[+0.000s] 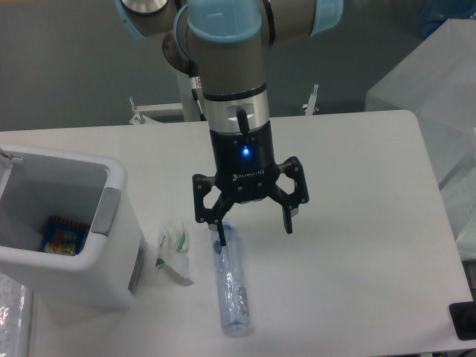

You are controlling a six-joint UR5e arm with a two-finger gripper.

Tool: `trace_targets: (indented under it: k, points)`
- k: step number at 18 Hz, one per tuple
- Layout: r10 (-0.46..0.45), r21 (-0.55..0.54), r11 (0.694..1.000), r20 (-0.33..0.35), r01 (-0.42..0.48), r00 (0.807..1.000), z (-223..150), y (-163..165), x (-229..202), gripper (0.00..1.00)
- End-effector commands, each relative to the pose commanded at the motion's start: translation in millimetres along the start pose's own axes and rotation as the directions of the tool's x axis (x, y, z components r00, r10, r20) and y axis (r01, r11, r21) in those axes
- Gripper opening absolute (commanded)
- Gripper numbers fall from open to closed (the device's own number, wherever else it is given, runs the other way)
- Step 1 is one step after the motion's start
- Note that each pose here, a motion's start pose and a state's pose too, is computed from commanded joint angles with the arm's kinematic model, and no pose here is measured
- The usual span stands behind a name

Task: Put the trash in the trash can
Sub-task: 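Move the open gripper over toward the crumpled white-and-green wrapper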

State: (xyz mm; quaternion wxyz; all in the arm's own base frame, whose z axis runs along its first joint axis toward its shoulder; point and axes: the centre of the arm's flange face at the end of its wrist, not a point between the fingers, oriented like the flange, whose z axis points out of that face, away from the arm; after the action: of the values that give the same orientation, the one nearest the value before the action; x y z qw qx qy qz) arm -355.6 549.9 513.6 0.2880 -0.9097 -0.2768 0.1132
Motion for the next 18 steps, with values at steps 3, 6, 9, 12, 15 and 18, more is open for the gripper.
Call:
trace_targets:
  k: [3, 6, 9, 12, 15, 18]
  points:
    - [0.007, -0.012, 1.000, 0.024, -0.007, 1.000, 3.9, 3.2, -2.3, 1.00]
    - [0.009, -0.048, 0.999, 0.013, -0.009, 1.000, 18.5, 15.4, 1.1, 1.00]
    - [0.009, -0.083, 0.997, 0.000, -0.009, 1.000, 41.6, 25.7, 4.6, 1.00]
    - [0.010, -0.087, 0.996, -0.001, -0.010, 1.000, 61.8, 43.5, 7.3, 1.00]
    - [0.016, -0.083, 0.996, -0.004, -0.017, 1.000, 73.0, 64.7, 15.9, 1.00]
    - [0.038, -0.129, 0.991, -0.024, -0.040, 0.999, 84.4, 89.2, 28.0, 1.00]
